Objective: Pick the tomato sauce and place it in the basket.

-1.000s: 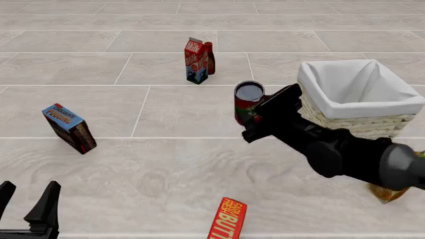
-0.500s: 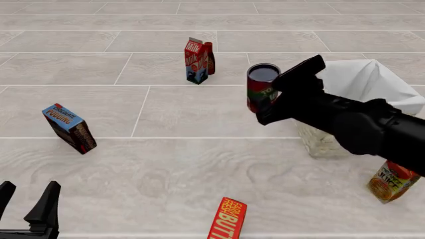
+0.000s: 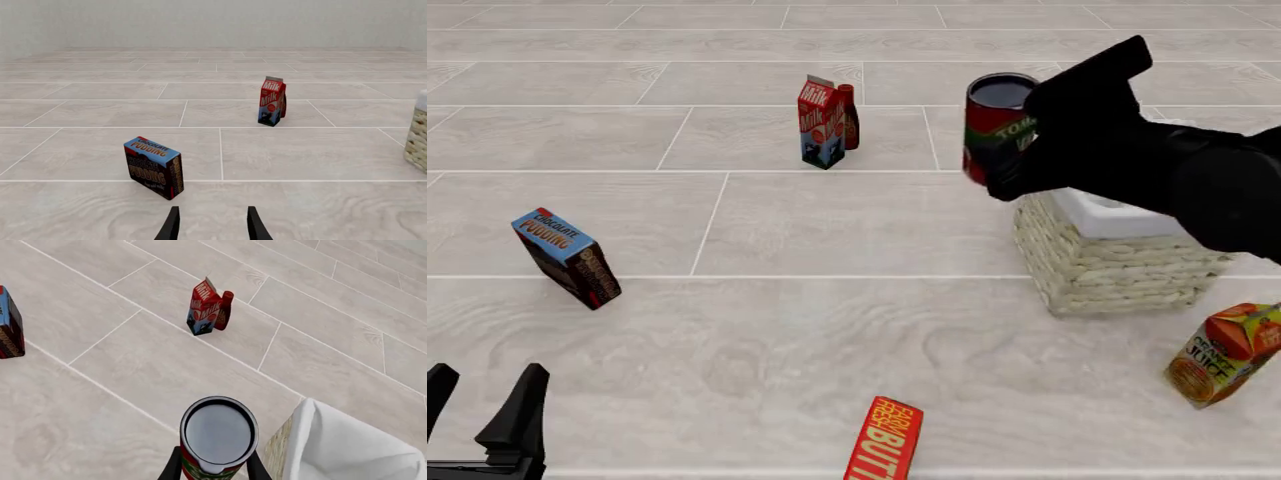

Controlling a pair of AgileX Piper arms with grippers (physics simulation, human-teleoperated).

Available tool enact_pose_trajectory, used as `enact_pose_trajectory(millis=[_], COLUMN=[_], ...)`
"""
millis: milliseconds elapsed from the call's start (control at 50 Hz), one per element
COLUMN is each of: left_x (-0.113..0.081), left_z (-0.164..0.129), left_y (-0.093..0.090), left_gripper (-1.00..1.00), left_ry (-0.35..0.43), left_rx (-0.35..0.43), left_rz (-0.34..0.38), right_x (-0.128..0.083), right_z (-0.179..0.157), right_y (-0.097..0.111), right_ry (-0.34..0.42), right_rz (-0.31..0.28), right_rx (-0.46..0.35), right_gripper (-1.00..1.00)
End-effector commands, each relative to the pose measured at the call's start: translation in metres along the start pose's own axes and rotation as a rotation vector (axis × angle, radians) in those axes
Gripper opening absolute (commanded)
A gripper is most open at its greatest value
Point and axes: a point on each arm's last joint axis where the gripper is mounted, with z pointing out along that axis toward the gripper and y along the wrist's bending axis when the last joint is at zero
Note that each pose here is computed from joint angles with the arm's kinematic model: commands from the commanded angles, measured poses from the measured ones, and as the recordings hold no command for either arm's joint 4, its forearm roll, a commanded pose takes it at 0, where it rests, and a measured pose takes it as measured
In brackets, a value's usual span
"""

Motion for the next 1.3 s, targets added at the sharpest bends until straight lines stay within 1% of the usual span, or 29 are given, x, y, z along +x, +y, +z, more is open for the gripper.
enact_pose_trajectory(millis=[20,80,120,180,220,260,280,320,400,460,480,540,560,580,620,660,680,700,720,780,820,960,1080,1140,1220,1300], left_x=[0.000,0.000,0.000,0.000,0.000,0.000,0.000,0.000,0.000,0.000,0.000,0.000,0.000,0.000,0.000,0.000,0.000,0.000,0.000,0.000,0.000,0.000,0.000,0.000,0.000,0.000], left_z=[0.000,0.000,0.000,0.000,0.000,0.000,0.000,0.000,0.000,0.000,0.000,0.000,0.000,0.000,0.000,0.000,0.000,0.000,0.000,0.000,0.000,0.000,0.000,0.000,0.000,0.000], left_y=[0.000,0.000,0.000,0.000,0.000,0.000,0.000,0.000,0.000,0.000,0.000,0.000,0.000,0.000,0.000,0.000,0.000,0.000,0.000,0.000,0.000,0.000,0.000,0.000,0.000,0.000], left_gripper=[1.00,1.00,1.00,1.00,1.00,1.00,1.00,1.00,1.00,1.00,1.00,1.00,1.00,1.00,1.00,1.00,1.00,1.00,1.00,1.00,1.00,1.00,1.00,1.00,1.00,1.00], left_ry=[0.000,0.000,0.000,0.000,0.000,0.000,0.000,0.000,0.000,0.000,0.000,0.000,0.000,0.000,0.000,0.000,0.000,0.000,0.000,0.000,0.000,0.000,0.000,0.000,0.000,0.000], left_rx=[0.000,0.000,0.000,0.000,0.000,0.000,0.000,0.000,0.000,0.000,0.000,0.000,0.000,0.000,0.000,0.000,0.000,0.000,0.000,0.000,0.000,0.000,0.000,0.000,0.000,0.000], left_rz=[0.000,0.000,0.000,0.000,0.000,0.000,0.000,0.000,0.000,0.000,0.000,0.000,0.000,0.000,0.000,0.000,0.000,0.000,0.000,0.000,0.000,0.000,0.000,0.000,0.000,0.000], right_x=[-0.012,-0.015,-0.017,-0.019,-0.017,-0.018,-0.018,-0.018,-0.020,-0.019,-0.018,-0.017,-0.017,-0.015,-0.014,-0.012,-0.009,-0.004,-0.004,0.000,0.002,0.013,0.022,0.030,0.038,0.042], right_z=[-0.015,-0.020,-0.022,-0.027,-0.029,-0.031,-0.033,-0.033,-0.039,-0.039,-0.039,-0.039,-0.039,-0.039,-0.039,-0.038,-0.037,-0.035,-0.033,-0.028,-0.025,-0.015,-0.005,0.005,0.014,0.018], right_y=[-0.024,-0.033,-0.034,-0.042,-0.046,-0.048,-0.052,-0.052,-0.062,-0.065,-0.069,-0.070,-0.073,-0.076,-0.081,-0.081,-0.085,-0.089,-0.088,-0.091,-0.094,-0.113,-0.124,-0.131,-0.135,-0.139], right_ry=[-0.010,-0.013,-0.016,-0.020,-0.014,-0.017,-0.019,-0.018,-0.026,-0.022,-0.021,-0.019,-0.019,-0.016,-0.017,-0.013,-0.010,0.000,-0.004,0.005,0.005,0.017,0.025,0.035,0.044,0.046], right_rz=[0.018,0.023,0.024,0.031,0.026,0.033,0.034,0.033,0.050,0.051,0.063,0.062,0.070,0.067,0.079,0.076,0.075,0.052,0.074,0.076,0.088,0.125,0.146,0.157,0.166,0.173], right_rx=[0.074,0.103,0.106,0.133,0.150,0.157,0.174,0.172,0.210,0.221,0.233,0.239,0.248,0.259,0.276,0.279,0.293,0.309,0.302,0.311,0.319,0.371,0.399,0.409,0.416,0.425], right_gripper=[-1.00,-1.00,-1.00,-1.00,-1.00,-1.00,-1.00,-1.00,-1.00,-1.00,-1.00,-1.00,-1.00,-1.00,-1.00,-1.00,-1.00,-1.00,-1.00,-1.00,-1.00,-1.00,-1.00,-1.00,-1.00,-1.00])
